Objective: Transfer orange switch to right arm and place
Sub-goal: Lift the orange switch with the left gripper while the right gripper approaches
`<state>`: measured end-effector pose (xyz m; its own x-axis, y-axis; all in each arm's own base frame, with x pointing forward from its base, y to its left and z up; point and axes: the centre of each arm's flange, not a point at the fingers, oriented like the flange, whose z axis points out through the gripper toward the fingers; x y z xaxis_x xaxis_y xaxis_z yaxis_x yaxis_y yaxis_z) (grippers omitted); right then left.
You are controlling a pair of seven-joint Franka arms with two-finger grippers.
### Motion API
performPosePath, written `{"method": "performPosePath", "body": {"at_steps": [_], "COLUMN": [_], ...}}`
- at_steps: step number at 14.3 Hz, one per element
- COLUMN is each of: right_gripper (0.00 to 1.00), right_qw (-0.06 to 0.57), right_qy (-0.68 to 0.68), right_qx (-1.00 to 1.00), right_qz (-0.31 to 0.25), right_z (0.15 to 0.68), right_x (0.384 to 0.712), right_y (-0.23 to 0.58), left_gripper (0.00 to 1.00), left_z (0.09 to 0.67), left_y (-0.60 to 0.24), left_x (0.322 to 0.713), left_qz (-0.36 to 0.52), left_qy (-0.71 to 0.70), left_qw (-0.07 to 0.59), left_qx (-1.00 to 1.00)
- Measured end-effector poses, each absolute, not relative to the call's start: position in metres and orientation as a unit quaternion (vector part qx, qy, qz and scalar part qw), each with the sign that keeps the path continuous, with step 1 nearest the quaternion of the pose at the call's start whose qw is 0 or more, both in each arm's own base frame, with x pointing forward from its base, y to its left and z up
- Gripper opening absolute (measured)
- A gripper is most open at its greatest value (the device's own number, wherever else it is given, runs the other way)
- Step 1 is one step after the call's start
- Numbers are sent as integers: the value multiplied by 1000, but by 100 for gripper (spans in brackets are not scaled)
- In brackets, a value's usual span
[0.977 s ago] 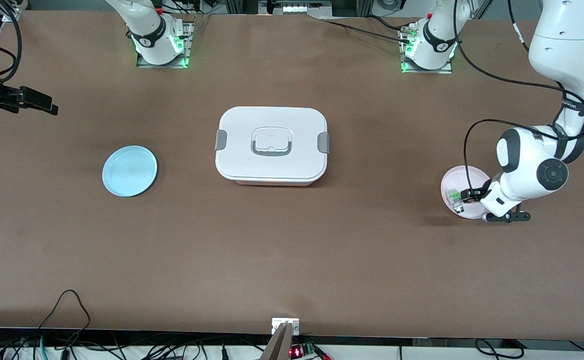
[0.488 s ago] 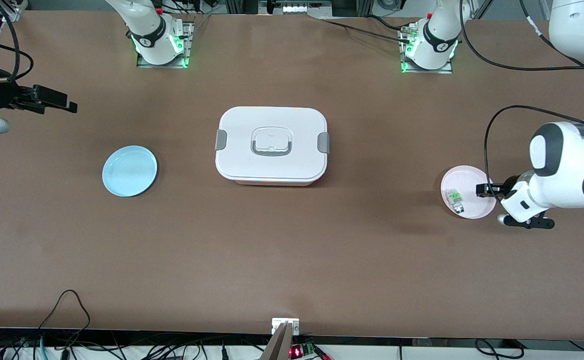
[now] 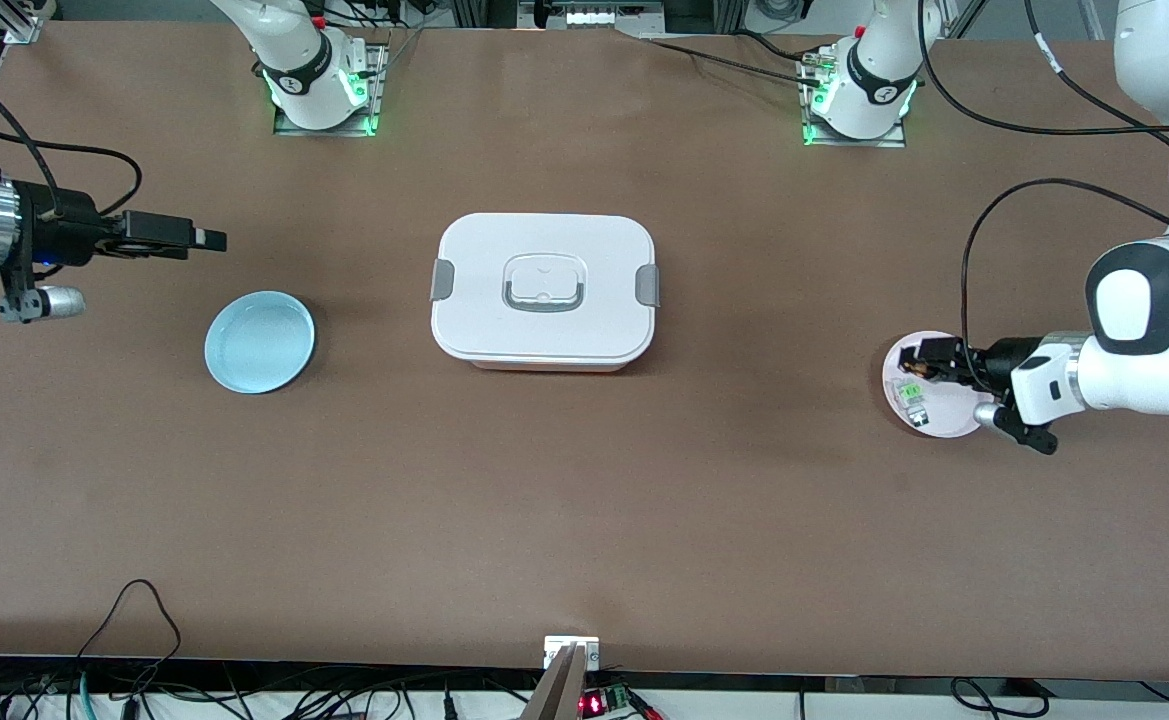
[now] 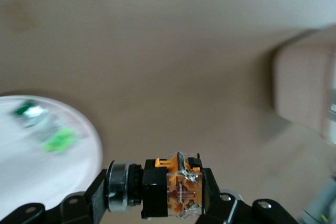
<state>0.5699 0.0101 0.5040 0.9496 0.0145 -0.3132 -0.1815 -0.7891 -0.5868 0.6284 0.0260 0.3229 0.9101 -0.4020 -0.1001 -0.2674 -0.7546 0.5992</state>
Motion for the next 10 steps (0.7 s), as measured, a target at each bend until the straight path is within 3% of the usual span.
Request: {"method": "performPosePath", "body": {"at_steps": [8, 10], "right_gripper": [100, 100], "right_qw": [538, 567], "right_qy": [89, 105], "right_qx": [-822, -798], "right_qz": [164, 173], "right_z": [451, 436], "right_x": [572, 573], "right_y": [36, 41], "left_gripper": [72, 72], "left_z": [387, 410], "left_y": [-97, -119], "left_x": [645, 652], "left_qz": [20, 66], "left_qy": [-281, -289], "left_qw": [502, 541], "left_qx": [817, 787]}}
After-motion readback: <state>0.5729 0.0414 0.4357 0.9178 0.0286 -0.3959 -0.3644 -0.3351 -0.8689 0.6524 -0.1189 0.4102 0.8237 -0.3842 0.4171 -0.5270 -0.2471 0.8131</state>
